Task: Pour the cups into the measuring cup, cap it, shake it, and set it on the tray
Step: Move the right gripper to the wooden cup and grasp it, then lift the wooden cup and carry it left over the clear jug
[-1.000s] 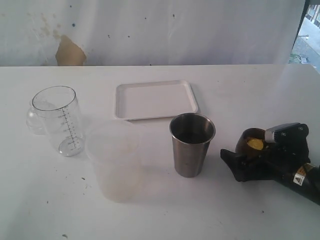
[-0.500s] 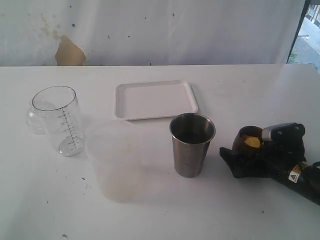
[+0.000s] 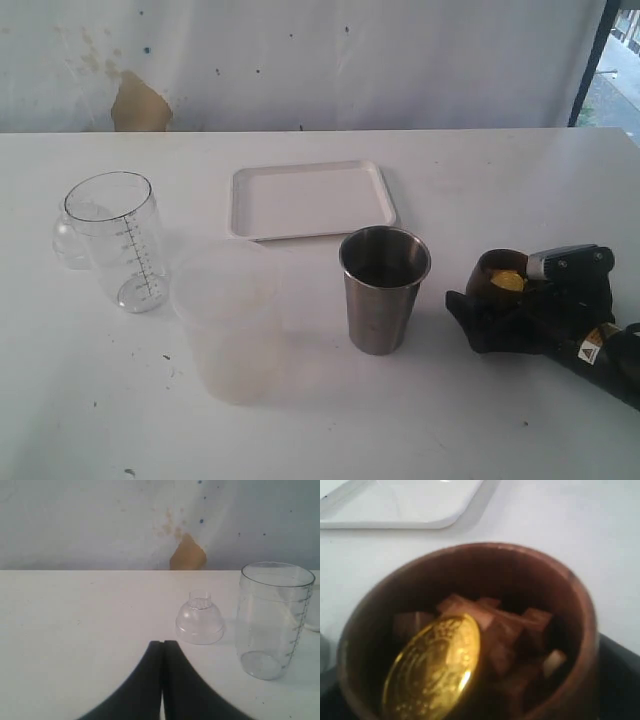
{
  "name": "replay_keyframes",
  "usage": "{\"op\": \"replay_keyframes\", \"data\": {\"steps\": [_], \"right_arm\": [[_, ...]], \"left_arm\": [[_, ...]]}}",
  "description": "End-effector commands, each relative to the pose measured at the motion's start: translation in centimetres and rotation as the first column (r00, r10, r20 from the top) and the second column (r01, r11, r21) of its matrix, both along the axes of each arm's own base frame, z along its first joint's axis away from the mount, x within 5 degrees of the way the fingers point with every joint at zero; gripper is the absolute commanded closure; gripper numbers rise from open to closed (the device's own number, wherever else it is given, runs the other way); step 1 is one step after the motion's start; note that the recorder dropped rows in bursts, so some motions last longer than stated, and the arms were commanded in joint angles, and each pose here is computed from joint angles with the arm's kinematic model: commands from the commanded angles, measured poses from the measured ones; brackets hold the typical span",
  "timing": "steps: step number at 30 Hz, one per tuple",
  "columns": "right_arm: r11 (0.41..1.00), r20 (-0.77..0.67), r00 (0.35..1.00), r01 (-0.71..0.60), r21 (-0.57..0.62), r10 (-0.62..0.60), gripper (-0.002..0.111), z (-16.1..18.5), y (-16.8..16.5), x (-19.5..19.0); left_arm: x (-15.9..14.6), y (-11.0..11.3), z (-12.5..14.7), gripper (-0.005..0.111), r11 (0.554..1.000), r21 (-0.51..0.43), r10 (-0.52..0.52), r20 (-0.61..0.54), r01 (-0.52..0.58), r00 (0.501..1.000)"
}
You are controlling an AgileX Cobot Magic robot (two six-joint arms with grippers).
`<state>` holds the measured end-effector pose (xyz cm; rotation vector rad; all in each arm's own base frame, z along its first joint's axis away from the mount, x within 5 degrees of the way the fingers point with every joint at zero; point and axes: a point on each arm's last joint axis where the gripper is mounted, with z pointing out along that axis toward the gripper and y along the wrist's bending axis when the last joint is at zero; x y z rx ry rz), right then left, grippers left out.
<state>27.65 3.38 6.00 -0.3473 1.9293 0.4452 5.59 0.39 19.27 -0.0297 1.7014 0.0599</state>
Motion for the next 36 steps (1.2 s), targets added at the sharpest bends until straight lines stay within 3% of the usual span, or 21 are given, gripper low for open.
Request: {"op": "replay_keyframes", "data": {"steps": [1,5,20,26,33,36], "right_arm": [[0.999,0.034,0.999,-0.008,-0.032,0.01,0.053,0.1,0.0,0.1],[0.999,0.069,0.997,-0.016,-0.034,0.019,0.109,1.1,0.0,0.3],[0.998,0.155,0.986,-0.056,-0.017,0.058,0.108,4.1,0.4,0.5],[0.999,0.234,0.972,-0.03,-0.015,0.033,0.108,8.4,0.2,0.6],[0.999,0.194,0.98,0.029,0.035,-0.035,0.108,14.2,0.1,1.1],[1.0,0.218,0.976,0.016,-0.001,-0.016,0.108,16.5,1.1,0.9]], "left_arm": [[0.0,0.0,0.2,0.107,1.0,-0.003,-0.001,0.017,0.001,1.0],[0.0,0.0,0.2,0.107,1.0,-0.003,-0.001,0.017,0.001,1.0],[0.0,0.0,0.2,0.107,1.0,-0.003,-0.001,0.017,0.001,1.0],[0.0,0.0,0.2,0.107,1.0,-0.003,-0.001,0.017,0.001,1.0],[0.0,0.0,0.2,0.107,1.0,-0.003,-0.001,0.017,0.001,1.0],[0.0,0.0,0.2,0.107,1.0,-0.003,-0.001,0.017,0.001,1.0]]}}
